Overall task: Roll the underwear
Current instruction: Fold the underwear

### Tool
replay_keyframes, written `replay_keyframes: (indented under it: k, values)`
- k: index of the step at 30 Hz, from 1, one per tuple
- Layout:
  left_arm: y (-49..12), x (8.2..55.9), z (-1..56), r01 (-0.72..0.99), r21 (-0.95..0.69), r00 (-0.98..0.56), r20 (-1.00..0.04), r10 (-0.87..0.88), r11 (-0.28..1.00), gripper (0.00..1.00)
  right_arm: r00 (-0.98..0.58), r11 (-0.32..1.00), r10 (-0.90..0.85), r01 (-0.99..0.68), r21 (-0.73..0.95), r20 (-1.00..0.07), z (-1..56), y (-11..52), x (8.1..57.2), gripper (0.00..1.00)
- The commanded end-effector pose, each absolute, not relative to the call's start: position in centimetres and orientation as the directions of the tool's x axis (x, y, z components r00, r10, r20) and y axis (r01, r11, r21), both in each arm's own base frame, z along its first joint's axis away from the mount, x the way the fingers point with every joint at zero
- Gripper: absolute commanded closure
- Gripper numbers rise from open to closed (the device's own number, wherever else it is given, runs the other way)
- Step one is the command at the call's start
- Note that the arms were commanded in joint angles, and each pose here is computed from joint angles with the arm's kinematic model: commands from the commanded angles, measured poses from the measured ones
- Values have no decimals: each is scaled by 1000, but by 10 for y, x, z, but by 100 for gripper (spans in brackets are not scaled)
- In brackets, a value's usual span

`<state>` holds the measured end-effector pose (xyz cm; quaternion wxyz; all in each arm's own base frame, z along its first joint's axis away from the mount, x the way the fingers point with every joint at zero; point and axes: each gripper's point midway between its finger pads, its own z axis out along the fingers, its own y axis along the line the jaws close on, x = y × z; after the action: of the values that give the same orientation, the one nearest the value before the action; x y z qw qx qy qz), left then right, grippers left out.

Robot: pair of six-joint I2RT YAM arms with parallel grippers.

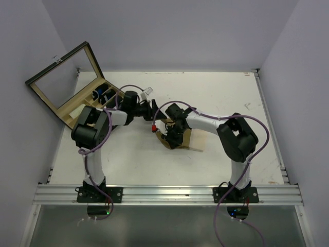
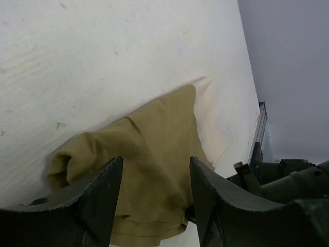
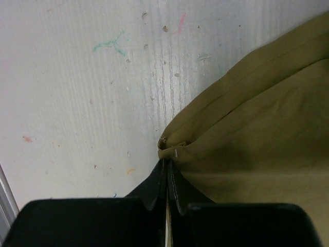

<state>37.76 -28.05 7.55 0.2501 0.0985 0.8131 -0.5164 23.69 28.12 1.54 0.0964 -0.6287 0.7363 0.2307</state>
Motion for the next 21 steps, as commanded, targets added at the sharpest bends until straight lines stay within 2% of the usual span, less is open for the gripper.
replay_keyframes:
  k: [1, 6, 9, 12, 13, 17, 21]
  values:
    - [-286, 380, 63, 408, -809, -867, -489, -99, 424, 42, -186, 94, -894, -967, 236, -408, 10, 280, 234, 95]
    - [-274, 384, 33, 351, -783, -886, -455, -90, 513, 43, -193, 110, -885, -971, 213, -424, 32, 281, 237, 72]
    - [-270, 384, 25, 339, -769, -890, -449, -81, 542, 43, -188, 137, -857, -981, 140, -480, 66, 280, 249, 64]
    - [-268, 382, 24, 339, -764, -890, -449, -76, 549, 43, -258, 213, -799, -966, 145, -543, 96, 276, 261, 60]
    - [-268, 382, 25, 341, -763, -889, -452, -75, 549, 43, -271, 233, -775, -962, 140, -571, 110, 274, 264, 60]
    - [-267, 381, 26, 354, -756, -884, -462, -65, 551, 42, -483, 432, -607, -867, 248, -631, 129, 246, 306, 62]
    - [-267, 382, 29, 369, -748, -879, -474, -55, 551, 41, -656, 545, -484, -744, 387, -579, 112, 231, 332, 69]
